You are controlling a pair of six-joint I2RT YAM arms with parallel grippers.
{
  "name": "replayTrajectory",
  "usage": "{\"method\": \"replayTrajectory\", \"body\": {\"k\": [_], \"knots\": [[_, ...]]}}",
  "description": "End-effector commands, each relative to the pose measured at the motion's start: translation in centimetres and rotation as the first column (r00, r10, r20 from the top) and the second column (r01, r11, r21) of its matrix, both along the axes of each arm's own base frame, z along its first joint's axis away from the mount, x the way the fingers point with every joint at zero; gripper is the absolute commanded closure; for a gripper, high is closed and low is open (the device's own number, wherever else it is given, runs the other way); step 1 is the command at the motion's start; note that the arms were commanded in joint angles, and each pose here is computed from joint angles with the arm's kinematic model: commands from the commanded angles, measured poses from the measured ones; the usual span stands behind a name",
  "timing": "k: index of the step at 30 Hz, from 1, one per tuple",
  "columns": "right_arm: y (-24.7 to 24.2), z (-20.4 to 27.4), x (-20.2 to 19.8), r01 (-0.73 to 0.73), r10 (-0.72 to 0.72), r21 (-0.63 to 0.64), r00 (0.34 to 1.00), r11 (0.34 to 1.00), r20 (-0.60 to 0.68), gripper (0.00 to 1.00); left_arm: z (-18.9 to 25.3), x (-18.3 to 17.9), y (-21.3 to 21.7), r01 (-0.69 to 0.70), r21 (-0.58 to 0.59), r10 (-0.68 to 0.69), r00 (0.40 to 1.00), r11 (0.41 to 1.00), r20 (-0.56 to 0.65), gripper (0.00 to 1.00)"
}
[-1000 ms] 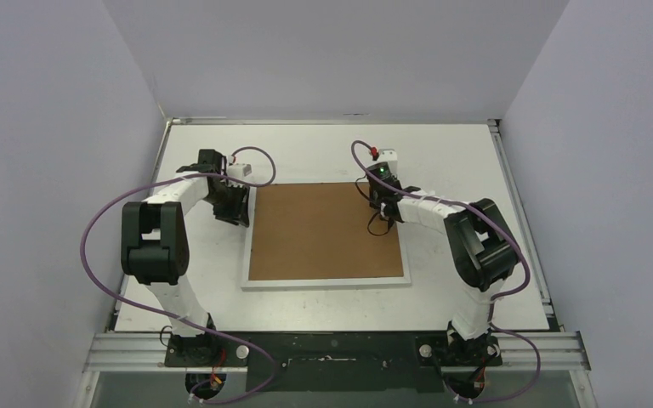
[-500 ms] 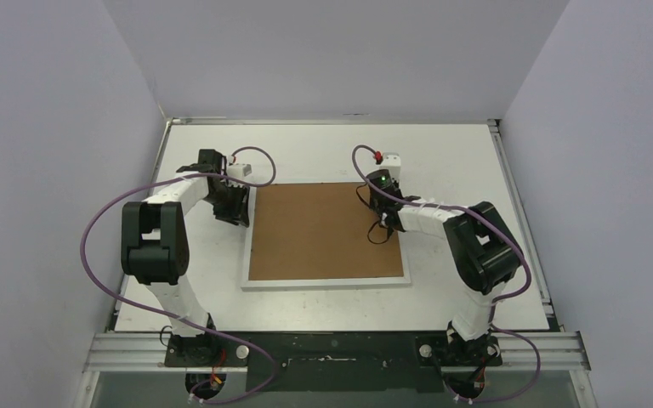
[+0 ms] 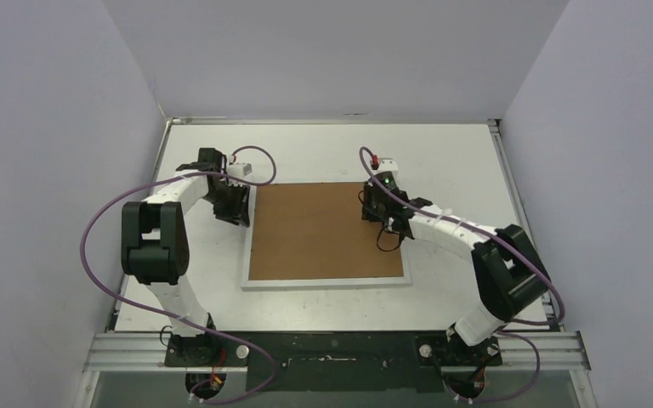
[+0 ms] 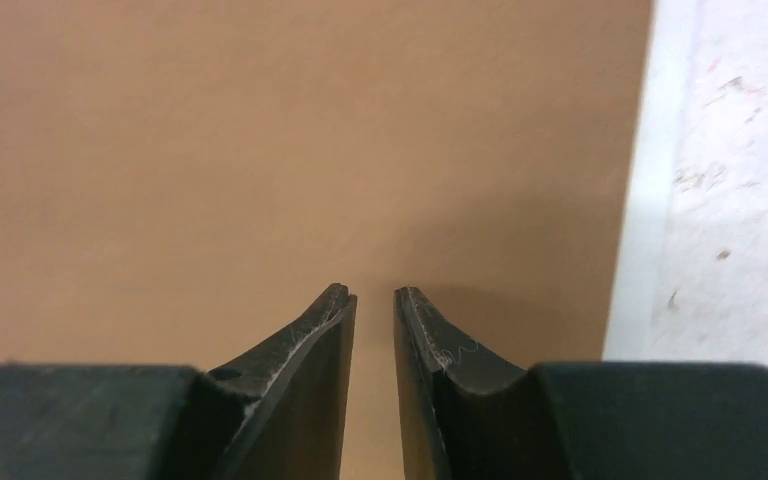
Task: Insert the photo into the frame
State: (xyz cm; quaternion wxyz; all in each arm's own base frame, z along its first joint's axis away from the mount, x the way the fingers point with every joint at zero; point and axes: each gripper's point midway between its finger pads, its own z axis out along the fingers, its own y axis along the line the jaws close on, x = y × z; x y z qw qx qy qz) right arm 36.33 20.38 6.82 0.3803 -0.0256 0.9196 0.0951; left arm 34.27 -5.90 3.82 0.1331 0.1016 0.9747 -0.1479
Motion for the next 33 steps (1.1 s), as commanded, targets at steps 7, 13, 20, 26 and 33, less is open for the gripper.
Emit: {"method": "replayTrajectory", "body": {"k": [7,13,20,26,33], "knots": [[2.4,-2.4,-11.7,-0.114,0.127,0.081,0.976,0.99,-0.179,0.9,2.7,1.2,-0.6,0.01,-0.037,-0.007,0.998,0.999,0.065,0.65],[2.1,-6.1,-14.8,-0.137,0.145,0.05,0.954,0.989,-0.263,0.94,2.7,1.0,-0.5,0.011,-0.036,-0.009,0.998,0.999,0.063,0.65],[2.6,-4.3,-14.4,-0.141,0.152,0.065,0.961,0.988,-0.23,0.94,2.8,1.0,-0.5,0.013,-0.036,-0.011,0.998,0.999,0.066,0.65],[2.6,1.9,-12.1,-0.113,0.122,0.081,0.985,0.99,-0.119,0.68,3.5,1.2,-0.4,0.013,-0.034,-0.01,0.997,0.999,0.072,0.65],[-3.9,4.5,-10.8,0.04,-0.027,0.156,0.996,0.987,-0.088,0.49,3.7,1.3,-0.1,0.008,-0.031,-0.006,0.997,0.999,0.071,0.65]]}}
